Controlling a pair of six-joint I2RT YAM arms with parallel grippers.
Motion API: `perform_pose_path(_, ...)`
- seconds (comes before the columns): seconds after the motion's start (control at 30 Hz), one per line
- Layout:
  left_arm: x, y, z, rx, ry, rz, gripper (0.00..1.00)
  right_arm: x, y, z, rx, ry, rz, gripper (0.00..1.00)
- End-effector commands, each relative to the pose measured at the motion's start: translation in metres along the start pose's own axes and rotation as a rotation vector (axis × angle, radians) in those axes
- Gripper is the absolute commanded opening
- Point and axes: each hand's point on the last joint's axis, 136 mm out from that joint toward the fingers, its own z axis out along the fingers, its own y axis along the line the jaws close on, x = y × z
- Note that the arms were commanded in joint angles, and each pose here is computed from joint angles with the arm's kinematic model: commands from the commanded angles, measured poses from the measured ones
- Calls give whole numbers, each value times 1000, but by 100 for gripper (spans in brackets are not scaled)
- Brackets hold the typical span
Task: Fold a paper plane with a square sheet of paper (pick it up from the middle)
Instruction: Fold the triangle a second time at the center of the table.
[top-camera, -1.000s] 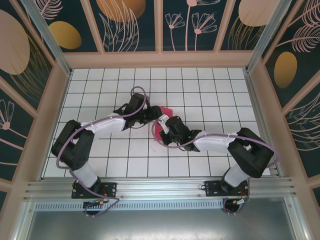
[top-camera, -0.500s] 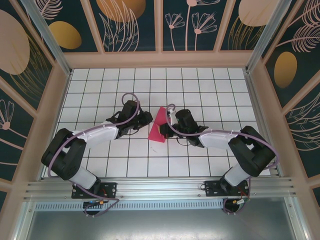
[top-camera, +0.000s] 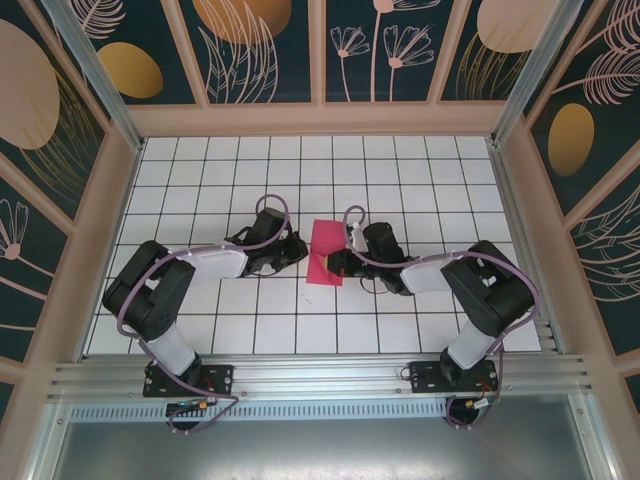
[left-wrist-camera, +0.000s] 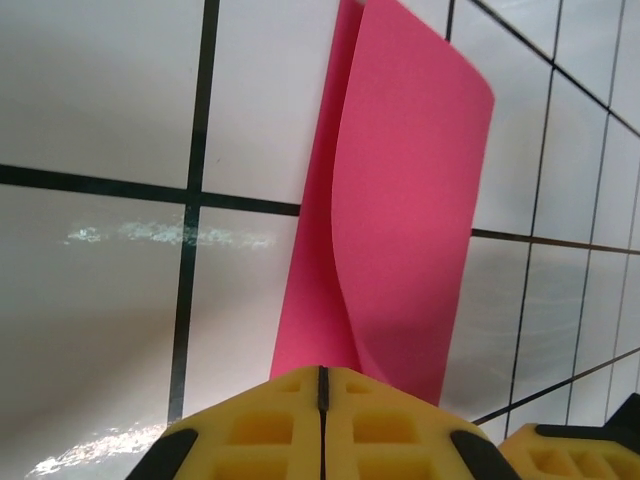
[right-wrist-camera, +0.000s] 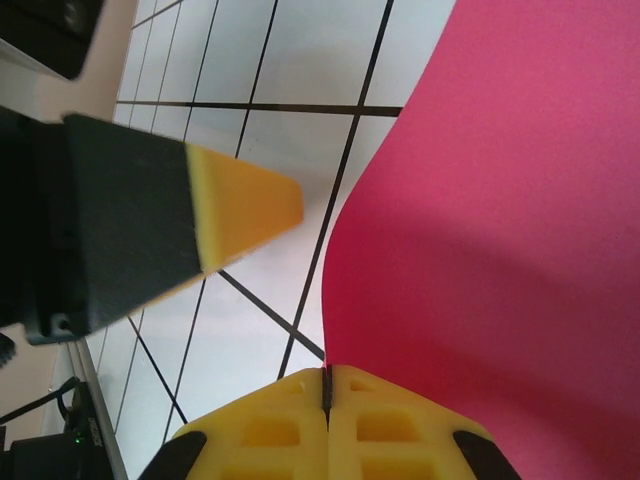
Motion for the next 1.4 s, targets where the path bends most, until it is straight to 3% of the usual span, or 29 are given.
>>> perform_pose_path(0.0,4,-4,3,5,16,28,6,-2,4,0,-45,-8,14,5)
perform_pose_path(0.37,32,-11,6,49,93,52,5,-3,-2,2,-40,0,37,5)
perform_pose_path(0.5,43,3,19,2,138,44,6,-4,-4,4,-36,0,44,5)
perform_pose_path(1.07,51,40,27,-152,147,77,8,-19,-16,1,6,27,16,8)
perform_pose_path(1.37,50,37,29,-139,154,90,8,-14,-6,-5,-72,110,-58,10)
